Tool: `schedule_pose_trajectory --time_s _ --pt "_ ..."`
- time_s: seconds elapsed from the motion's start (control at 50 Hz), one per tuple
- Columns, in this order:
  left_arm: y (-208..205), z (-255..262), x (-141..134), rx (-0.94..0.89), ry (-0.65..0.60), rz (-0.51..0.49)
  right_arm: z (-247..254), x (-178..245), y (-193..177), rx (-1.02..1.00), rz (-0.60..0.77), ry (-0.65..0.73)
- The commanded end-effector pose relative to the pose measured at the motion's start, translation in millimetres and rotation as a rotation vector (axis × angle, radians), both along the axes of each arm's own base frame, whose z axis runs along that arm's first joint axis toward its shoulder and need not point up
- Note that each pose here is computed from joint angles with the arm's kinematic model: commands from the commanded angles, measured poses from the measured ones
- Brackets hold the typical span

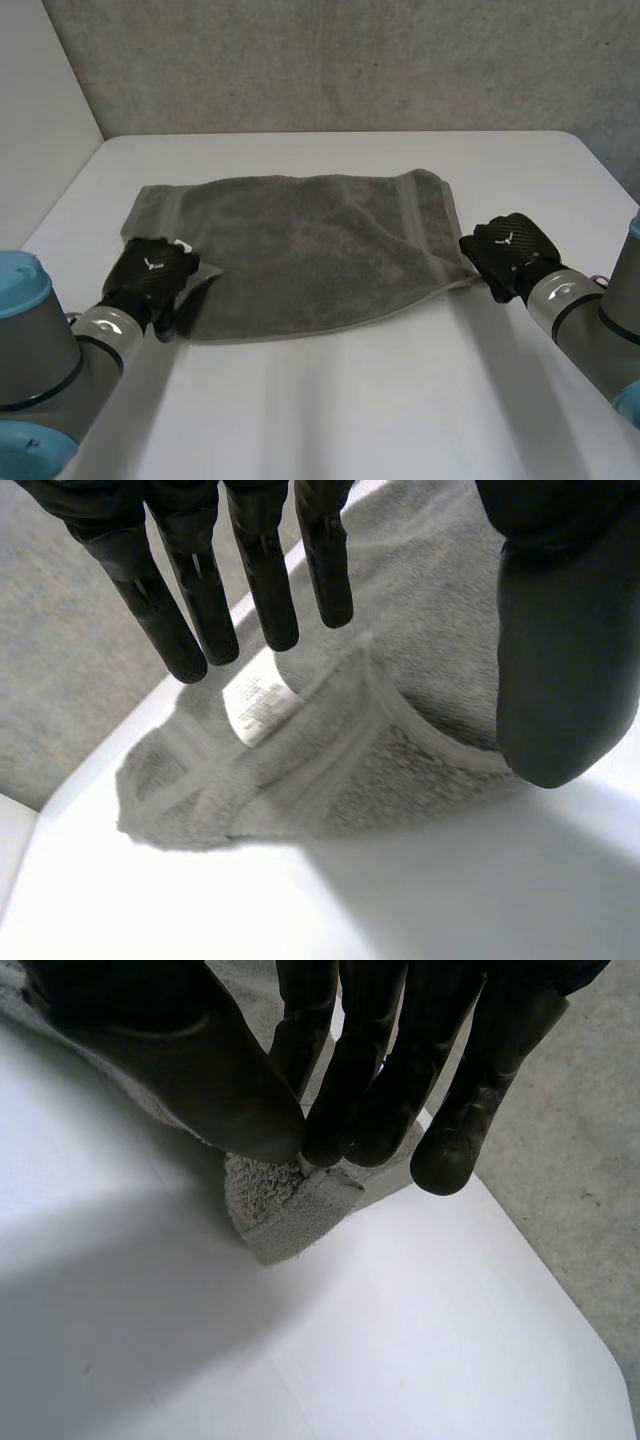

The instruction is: Fold the towel.

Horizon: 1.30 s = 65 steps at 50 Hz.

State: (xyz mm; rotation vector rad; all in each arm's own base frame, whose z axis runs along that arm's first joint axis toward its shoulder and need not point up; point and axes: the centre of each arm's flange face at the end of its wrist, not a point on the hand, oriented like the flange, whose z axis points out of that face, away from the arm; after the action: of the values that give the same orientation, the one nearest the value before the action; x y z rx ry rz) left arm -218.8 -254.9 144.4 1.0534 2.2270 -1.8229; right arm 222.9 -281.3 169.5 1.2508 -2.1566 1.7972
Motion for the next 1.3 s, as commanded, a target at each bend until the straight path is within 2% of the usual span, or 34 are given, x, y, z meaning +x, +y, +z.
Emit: schedule_pose_trajectory --time_s 0.02,0.16,0.28,0.32,0.44,0.56,0.64,0.78,0.82,0.94,0.98,1.16,1.3 --pt "-11 18 2 -0.065 0.023 0.009 -3 1 0 0.008 0.001 -0.006" --pt "-19 29 -2 -0.108 0.035 -0.001 -6 2 2 0.005 0.007 -0.006" --pt "-24 31 -12 -0.118 0.050 -0.048 -8 3 4 0.009 0.012 -0.001" --pt "-23 24 -25 -0.105 0.054 -0.096 -8 3 4 0.010 0.013 -0.001" --pt "-29 12 -50 -0.094 0.058 -0.149 -10 4 5 0.014 0.014 0.002" --pt "-43 -1 -55 -0.085 0.044 -0.135 -12 3 6 0.022 0.014 0.006" --pt "-61 -9 -55 -0.098 0.025 -0.070 -12 3 5 0.020 0.012 0.007" --pt "-85 -10 -38 -0.127 -0.007 0.065 -12 2 5 0.020 0.012 0.007" --pt "-94 -10 -21 -0.137 -0.042 0.138 -12 2 4 0.018 0.012 0.007" --pt "-102 -10 2 -0.141 -0.091 0.228 -14 2 2 0.023 0.007 0.009" --pt "-104 -5 18 -0.141 -0.105 0.280 -16 2 2 0.026 0.009 0.009" --pt "-85 9 46 -0.135 -0.108 0.341 -15 3 2 0.024 0.008 0.011" --pt "-59 25 50 -0.146 -0.093 0.338 -16 4 4 0.027 0.012 0.011"
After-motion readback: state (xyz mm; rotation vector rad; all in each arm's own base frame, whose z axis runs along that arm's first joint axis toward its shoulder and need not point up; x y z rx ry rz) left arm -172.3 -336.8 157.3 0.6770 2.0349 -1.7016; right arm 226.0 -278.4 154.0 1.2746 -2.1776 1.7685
